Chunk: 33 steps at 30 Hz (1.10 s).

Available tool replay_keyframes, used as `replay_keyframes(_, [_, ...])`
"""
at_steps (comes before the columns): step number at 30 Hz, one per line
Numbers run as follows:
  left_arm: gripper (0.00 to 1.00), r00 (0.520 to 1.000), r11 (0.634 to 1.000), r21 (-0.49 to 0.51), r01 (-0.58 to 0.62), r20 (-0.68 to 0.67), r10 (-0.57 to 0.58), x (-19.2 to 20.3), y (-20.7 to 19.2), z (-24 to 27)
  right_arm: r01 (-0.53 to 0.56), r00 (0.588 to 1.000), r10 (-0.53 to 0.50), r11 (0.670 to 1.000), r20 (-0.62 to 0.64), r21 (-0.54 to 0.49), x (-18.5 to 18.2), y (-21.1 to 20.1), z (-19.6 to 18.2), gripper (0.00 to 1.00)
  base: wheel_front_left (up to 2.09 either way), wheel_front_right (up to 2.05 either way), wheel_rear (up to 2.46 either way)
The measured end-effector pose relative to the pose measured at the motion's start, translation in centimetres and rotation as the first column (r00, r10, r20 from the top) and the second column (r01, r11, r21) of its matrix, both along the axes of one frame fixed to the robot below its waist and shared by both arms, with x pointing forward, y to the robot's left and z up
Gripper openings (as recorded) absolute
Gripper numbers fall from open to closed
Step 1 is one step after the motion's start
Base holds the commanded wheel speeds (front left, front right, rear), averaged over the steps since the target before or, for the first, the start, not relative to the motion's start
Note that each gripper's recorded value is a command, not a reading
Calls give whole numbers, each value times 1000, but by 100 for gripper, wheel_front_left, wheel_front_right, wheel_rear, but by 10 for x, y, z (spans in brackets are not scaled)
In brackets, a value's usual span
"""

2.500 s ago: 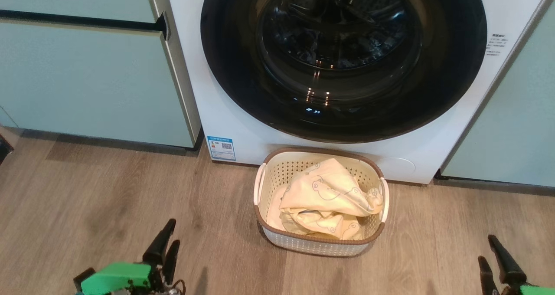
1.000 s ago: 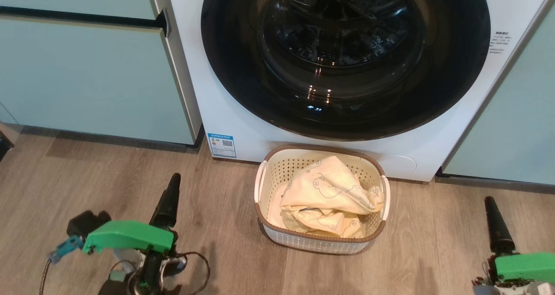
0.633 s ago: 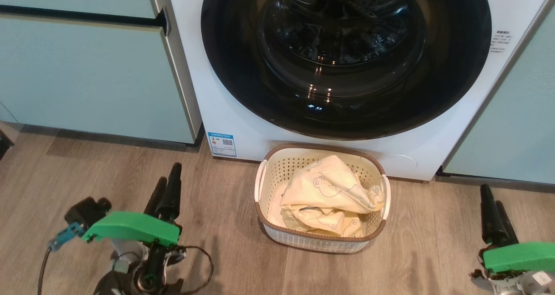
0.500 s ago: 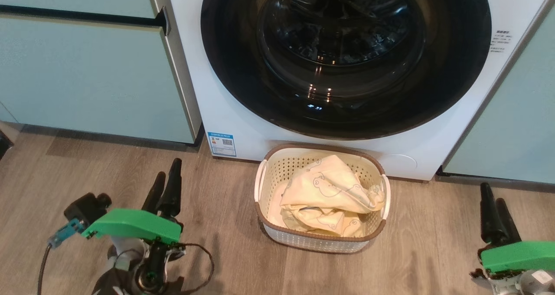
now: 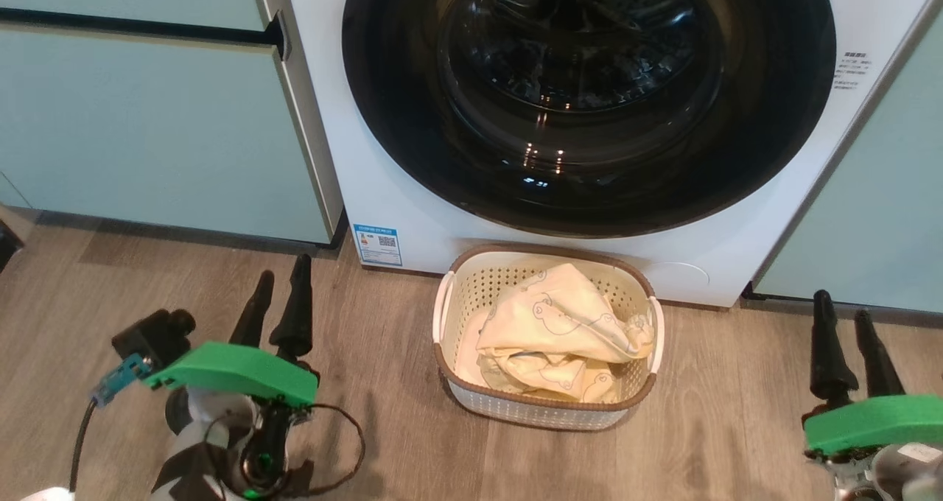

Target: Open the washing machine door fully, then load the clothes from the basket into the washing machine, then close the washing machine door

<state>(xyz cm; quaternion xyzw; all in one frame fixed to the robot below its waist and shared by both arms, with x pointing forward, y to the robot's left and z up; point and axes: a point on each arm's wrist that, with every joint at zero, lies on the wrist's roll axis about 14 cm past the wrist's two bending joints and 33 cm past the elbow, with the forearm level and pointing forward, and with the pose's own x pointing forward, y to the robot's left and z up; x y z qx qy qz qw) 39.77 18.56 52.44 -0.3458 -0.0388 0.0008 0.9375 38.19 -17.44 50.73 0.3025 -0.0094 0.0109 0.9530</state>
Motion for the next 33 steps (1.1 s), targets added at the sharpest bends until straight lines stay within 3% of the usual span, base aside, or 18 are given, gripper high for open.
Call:
replay_keyframes(13, [100,999,981,192,-25,47,16,3,2,14,-2,999,12,981,51,-194,1,1,12,100,0,0,0])
replay_keyframes(33, [100,991,897,440,-51,135,-11,10,-7,38,28,988,37,909,147,-415,3,4,35,100,0,0,0])
